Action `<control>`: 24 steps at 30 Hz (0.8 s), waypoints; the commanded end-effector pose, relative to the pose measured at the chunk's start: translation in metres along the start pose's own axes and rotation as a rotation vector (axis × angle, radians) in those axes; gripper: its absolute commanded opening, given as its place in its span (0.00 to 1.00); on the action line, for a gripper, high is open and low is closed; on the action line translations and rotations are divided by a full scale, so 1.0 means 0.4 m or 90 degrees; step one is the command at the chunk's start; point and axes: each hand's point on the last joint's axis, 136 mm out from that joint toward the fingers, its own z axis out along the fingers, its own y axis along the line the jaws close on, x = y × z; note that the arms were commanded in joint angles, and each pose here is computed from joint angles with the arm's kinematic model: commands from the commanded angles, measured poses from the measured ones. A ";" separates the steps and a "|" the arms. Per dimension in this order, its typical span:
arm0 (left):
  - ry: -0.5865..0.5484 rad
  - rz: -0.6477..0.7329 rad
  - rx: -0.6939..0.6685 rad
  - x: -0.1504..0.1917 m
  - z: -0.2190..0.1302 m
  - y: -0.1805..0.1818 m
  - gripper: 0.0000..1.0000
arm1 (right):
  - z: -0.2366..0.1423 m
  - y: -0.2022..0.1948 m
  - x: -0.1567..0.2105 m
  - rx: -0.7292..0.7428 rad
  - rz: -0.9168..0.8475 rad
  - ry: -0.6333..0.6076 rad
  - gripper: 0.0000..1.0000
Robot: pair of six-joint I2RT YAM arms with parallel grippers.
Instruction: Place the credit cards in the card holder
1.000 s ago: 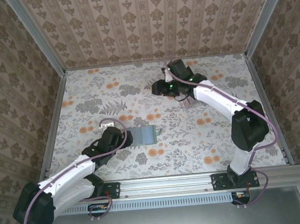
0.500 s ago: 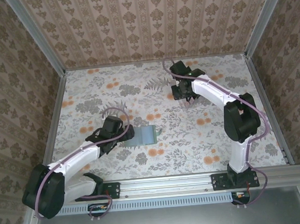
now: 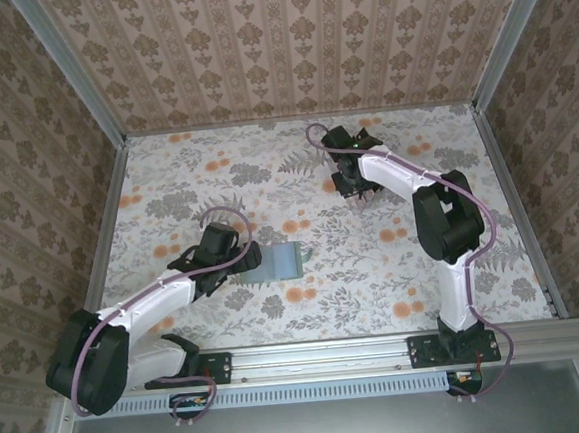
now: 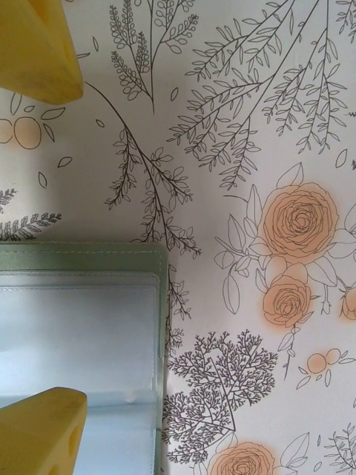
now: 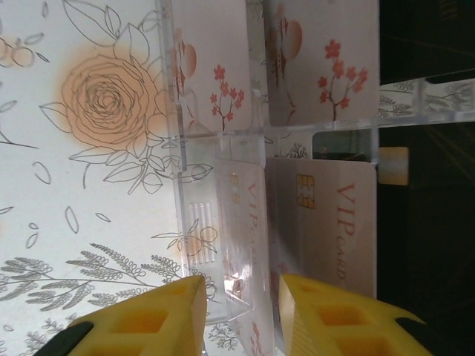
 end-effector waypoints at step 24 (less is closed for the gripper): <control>-0.011 0.004 0.028 -0.022 0.003 -0.027 1.00 | -0.013 0.004 0.004 -0.044 -0.025 0.021 0.03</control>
